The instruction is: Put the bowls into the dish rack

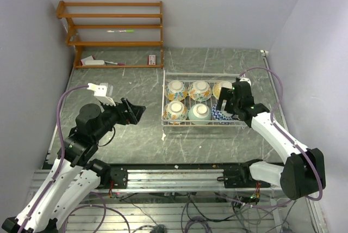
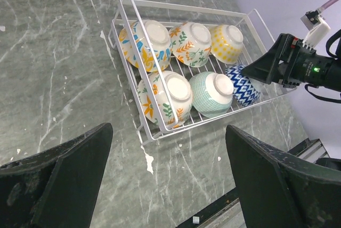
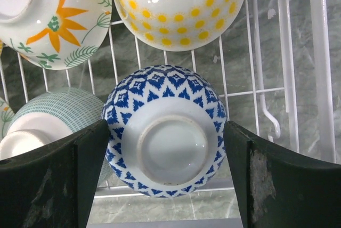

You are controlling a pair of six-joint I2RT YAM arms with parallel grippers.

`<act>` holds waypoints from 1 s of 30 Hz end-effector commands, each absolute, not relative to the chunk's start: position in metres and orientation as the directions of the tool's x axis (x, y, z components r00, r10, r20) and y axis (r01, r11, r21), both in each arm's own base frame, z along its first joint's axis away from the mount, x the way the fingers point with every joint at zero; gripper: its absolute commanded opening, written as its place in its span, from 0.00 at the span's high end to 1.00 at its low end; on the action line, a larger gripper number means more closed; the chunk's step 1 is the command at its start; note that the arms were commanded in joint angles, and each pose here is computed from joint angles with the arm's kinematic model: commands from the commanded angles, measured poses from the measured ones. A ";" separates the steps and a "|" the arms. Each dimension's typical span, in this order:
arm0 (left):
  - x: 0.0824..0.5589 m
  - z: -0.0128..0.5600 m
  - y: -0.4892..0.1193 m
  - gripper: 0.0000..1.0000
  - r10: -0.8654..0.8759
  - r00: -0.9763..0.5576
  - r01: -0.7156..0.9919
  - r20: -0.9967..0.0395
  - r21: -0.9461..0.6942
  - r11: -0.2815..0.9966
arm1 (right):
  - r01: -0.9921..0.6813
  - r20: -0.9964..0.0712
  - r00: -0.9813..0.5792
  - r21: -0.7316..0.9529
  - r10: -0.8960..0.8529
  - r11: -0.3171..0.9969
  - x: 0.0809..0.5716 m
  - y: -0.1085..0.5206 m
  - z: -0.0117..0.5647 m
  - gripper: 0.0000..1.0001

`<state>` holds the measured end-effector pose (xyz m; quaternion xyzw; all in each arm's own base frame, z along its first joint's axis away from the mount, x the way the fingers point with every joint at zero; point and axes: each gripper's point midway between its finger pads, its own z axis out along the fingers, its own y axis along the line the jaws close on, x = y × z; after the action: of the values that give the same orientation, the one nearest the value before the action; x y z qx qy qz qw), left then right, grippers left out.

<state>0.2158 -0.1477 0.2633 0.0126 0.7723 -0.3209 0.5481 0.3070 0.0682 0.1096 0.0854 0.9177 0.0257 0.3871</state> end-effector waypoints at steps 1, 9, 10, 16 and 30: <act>0.219 0.278 -0.148 0.02 -0.341 -0.365 0.387 -0.866 -0.474 0.791 | 0.122 -0.720 -0.661 0.174 0.211 0.977 0.309 0.068 0.112 0.16; 0.222 0.275 -0.149 0.02 -0.341 -0.370 0.379 -0.864 -0.476 0.794 | 0.135 -0.726 -0.656 0.154 0.205 0.979 0.309 0.061 0.115 0.47; 0.223 0.275 -0.149 0.02 -0.341 -0.371 0.377 -0.864 -0.475 0.795 | 0.138 -0.732 -0.649 0.151 0.205 0.979 0.309 0.059 0.118 0.50; 0.224 0.275 -0.148 0.02 -0.335 -0.369 0.374 -0.867 -0.469 0.800 | 0.189 -0.767 -0.611 0.101 0.197 0.977 0.307 0.043 0.137 0.66; 0.225 0.274 -0.149 0.02 -0.330 -0.371 0.372 -0.868 -0.465 0.803 | 0.104 -0.769 -0.606 0.176 0.202 0.979 0.303 0.061 0.146 0.00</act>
<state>0.2219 -0.1492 0.2536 0.0097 0.7847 -0.3110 0.5362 0.3006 0.0457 0.1325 0.1006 0.9035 0.0092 0.4166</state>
